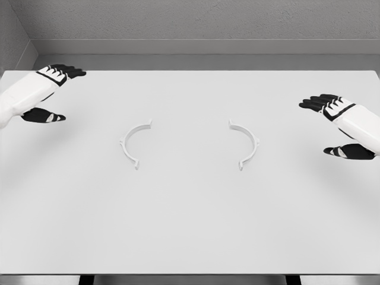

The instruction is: Assemble PVC drainage pipe clamps

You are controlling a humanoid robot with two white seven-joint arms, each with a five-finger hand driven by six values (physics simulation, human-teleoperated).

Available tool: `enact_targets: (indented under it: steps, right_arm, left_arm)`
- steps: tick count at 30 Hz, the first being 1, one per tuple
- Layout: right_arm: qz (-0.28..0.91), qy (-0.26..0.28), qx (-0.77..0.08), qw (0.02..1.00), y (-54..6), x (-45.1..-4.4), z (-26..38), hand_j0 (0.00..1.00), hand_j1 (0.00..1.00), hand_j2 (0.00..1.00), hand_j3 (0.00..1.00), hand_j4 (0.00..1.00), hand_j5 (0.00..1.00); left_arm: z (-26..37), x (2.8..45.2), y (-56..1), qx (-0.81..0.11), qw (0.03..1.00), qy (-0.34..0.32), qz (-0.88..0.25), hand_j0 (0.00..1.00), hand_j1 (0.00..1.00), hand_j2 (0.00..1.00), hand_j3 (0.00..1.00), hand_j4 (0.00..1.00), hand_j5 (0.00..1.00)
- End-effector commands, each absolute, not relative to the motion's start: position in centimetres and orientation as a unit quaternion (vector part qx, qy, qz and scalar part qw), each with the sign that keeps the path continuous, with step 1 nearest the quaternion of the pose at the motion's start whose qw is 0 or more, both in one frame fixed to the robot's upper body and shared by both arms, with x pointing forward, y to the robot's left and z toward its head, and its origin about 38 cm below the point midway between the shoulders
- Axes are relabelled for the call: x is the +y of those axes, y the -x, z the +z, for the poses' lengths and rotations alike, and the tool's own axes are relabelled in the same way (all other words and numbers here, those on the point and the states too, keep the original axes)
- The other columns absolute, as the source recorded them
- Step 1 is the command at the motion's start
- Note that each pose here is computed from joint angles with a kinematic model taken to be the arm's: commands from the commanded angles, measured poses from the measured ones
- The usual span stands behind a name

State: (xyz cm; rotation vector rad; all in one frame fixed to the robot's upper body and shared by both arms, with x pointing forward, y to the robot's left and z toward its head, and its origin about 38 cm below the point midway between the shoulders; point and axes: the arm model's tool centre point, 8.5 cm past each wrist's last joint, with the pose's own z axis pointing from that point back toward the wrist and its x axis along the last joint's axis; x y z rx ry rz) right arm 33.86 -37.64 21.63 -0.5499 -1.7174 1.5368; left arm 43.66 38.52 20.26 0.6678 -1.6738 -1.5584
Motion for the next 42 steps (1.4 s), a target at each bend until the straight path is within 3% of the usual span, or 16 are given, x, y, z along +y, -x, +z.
enact_targets:
  steps: [1, 9, 12, 14, 25, 42]
  right_arm:
    - [0.598, 0.214, -0.674, 0.378, -33.9, -37.7, 21.6, 1.0, 1.0, 1.0, 1.0, 1.0, 1.0]
    - [0.599, 0.213, -0.67, 0.383, -34.0, -37.9, 21.4, 1.0, 1.0, 1.0, 1.0, 1.0, 1.0]
    - [0.654, 0.15, -0.651, 0.355, -36.9, -33.0, 20.0, 1.0, 1.0, 1.0, 1.0, 1.0, 1.0]
    - [0.674, 0.137, -0.628, 0.364, -38.7, -31.3, 18.3, 1.0, 1.0, 1.0, 1.0, 1.0, 1.0]
    - [0.67, 0.254, -0.572, 0.399, -42.0, -29.9, 18.2, 1.0, 1.0, 1.0, 1.0, 1.0, 1.0]
    - [0.66, 0.214, -0.581, 0.425, -44.1, -25.9, 15.1, 1.0, 1.0, 1.0, 1.0, 1.0, 1.0]
  left_arm:
    - [20.3, 38.5, -43.6, -0.653, 0.37, -0.26, -0.607, 1.0, 1.0, 1.0, 1.0, 1.0, 1.0]
    - [19.4, 37.2, -43.6, -0.662, 0.371, -0.245, -0.603, 1.0, 1.0, 1.0, 1.0, 1.0, 1.0]
    - [19.2, 36.8, -43.7, -0.665, 0.372, -0.241, -0.601, 1.0, 1.0, 1.0, 1.0, 1.0, 1.0]
    - [19.0, 36.6, -43.8, -0.667, 0.372, -0.239, -0.6, 1.0, 1.0, 1.0, 1.0, 1.0, 1.0]
    - [16.0, 32.2, -44.1, -0.679, 0.374, -0.19, -0.602, 1.0, 1.0, 1.0, 1.0, 1.0, 1.0]
    - [13.2, 30.7, -45.1, -0.651, 0.388, -0.175, -0.629, 1.0, 1.0, 1.0, 1.0, 1.0, 1.0]
